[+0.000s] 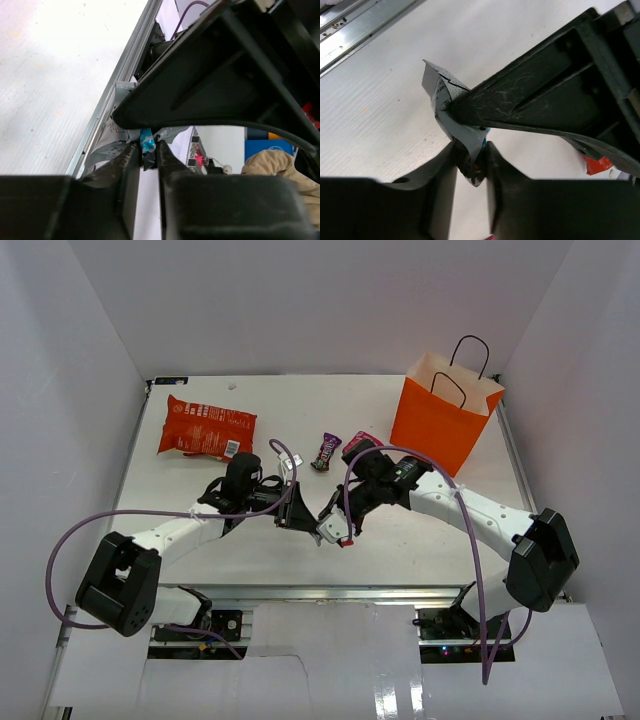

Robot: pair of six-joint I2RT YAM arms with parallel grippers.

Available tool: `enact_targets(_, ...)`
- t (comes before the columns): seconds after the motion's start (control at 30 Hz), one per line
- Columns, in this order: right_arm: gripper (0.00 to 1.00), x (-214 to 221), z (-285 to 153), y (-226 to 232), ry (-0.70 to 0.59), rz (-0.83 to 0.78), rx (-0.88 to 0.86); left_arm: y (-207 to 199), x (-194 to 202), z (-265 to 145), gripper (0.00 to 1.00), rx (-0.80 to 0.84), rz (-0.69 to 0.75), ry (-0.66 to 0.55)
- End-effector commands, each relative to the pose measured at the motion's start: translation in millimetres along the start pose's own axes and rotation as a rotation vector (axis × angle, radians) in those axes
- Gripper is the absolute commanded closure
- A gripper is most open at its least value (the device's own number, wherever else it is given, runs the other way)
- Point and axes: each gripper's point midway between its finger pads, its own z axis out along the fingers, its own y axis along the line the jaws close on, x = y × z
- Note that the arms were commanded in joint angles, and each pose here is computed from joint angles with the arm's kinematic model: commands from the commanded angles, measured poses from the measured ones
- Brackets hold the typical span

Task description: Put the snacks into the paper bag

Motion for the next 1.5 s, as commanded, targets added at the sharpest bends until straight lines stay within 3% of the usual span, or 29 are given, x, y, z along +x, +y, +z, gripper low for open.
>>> enact_targets(0.0, 0.75, 8, -1, -2, 0.040, -0.020, -0.002, -28, -11, -3, 0.68, 0.075, 0.085, 0.007)
enact_targets(0.07, 0.81, 7, -2, -1, 0.043, -0.025, -0.004, -30, -13, -3, 0.61, 0.074, 0.080, 0.006)
enact_targets(0.2, 0.90, 3, -7, 4, 0.048, -0.010, 0.000, -36, -31, -9, 0.33, 0.012, 0.121, -0.053)
enact_targets(0.27, 0.91, 3, -15, 3, 0.060, 0.000, 0.022, -41, -40, -19, 0.28, -0.021, 0.141, -0.085)
enact_targets(0.33, 0.92, 0, -25, 0, 0.048, 0.075, 0.058, -54, -63, -29, 0.02, -0.065, 0.196, -0.152)
enact_targets(0.5, 0.92, -9, -103, -56, -0.037, 0.271, 0.315, -68, -95, -57, 0.02, -0.252, 0.308, -0.289)
enact_targets(0.57, 0.92, -3, -145, -77, -0.075, 0.456, 0.444, -66, -103, -66, 0.02, -0.316, 0.321, -0.346)
enact_targets(0.7, 0.92, 7, -263, -141, -0.061, 0.712, 0.861, -51, -105, -71, 0.02, -0.381, 0.290, -0.398)
enact_targets(0.8, 0.92, 22, -348, -157, -0.038, 0.858, 1.181, -39, -105, -72, 0.02, -0.410, 0.263, -0.416)
enact_targets(0.9, 0.92, 50, -422, -142, 0.015, 0.979, 1.472, -32, -107, -75, 0.02, -0.442, 0.240, -0.442)
enact_targets(1.0, 0.92, 82, -448, -114, 0.076, 1.087, 1.591, -32, -115, -82, 0.02, -0.480, 0.244, -0.498)
enact_targets(1.17, 0.89, 121, -445, -81, 0.138, 1.192, 1.601, -30, -126, -92, 0.02, -0.521, 0.234, -0.592)
enact_targets(1.4, 0.80, 158, -425, -51, 0.230, 1.253, 1.532, -12, -140, -70, 0.03, -0.473, 0.236, -0.537)
enact_targets(1.47, 0.70, 165, -422, -42, 0.264, 1.264, 1.529, 3, -148, -63, 0.05, -0.490, 0.226, -0.513)
